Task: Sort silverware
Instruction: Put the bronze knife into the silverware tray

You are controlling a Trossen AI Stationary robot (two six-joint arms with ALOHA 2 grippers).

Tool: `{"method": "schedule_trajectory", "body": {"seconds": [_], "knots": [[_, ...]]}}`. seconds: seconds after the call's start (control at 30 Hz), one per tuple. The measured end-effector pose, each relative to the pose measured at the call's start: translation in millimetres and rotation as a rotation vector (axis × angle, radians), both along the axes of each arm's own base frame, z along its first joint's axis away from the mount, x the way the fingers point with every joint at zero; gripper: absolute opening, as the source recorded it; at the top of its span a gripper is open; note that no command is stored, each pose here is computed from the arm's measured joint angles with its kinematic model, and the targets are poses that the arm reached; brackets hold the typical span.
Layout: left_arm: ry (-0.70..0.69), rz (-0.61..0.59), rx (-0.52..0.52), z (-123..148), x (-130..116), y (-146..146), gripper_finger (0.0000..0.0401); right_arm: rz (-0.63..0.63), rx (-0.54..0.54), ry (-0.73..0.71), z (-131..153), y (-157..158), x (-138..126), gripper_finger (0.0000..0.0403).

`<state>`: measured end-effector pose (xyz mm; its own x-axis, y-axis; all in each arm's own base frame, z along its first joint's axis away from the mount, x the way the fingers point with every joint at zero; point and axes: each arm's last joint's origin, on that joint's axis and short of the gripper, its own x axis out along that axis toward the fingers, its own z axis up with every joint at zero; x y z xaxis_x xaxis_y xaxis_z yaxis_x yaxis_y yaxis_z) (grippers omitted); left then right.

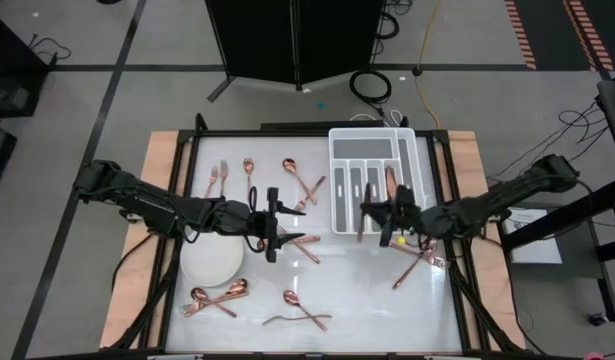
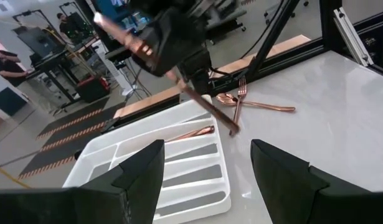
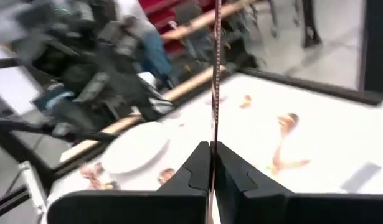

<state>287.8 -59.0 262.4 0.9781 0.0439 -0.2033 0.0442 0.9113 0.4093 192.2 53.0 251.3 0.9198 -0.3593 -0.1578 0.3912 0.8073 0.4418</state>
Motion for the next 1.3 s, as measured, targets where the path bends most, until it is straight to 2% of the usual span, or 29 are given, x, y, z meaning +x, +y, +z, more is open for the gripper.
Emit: {"method": "schedule_trajectory", "body": {"seconds": [0.13,0.3,0.47,0.8,1.07,1.2,1.3], "knots": [[-0.005,0.009,-0.002,0.5,0.6,2.5,0.0238,-0.069,0.054,-0.005,7.7,-20.7,-15.5,0.0],[-0.015,0.026,-0.006,1.4,1.7,7.1,0.0238,-0.047,0.124,-0.096,22.2,-40.1,-28.6,0.0],[-0.016,0.032,-0.032,1.4,1.7,7.4,0.0238,-0.091,0.179,-0.069,19.5,-53.3,-36.2,0.0],[-0.016,0.033,-0.031,1.4,1.8,7.9,0.0238,-0.043,0.274,0.092,9.6,-68.9,-36.3,0.0],[-0.018,0.049,-0.031,1.5,2.6,12.6,0.0238,-0.208,0.314,0.247,54.6,-88.1,-50.1,0.0],[-0.018,0.053,-0.031,1.5,2.8,13.7,0.0238,-0.298,0.388,0.357,44.7,-99.3,-45.0,0.0],[-0.018,0.051,-0.032,1.5,2.7,13.1,0.0238,-0.31,0.457,0.464,30.2,-109.2,-35.4,0.0]]}}
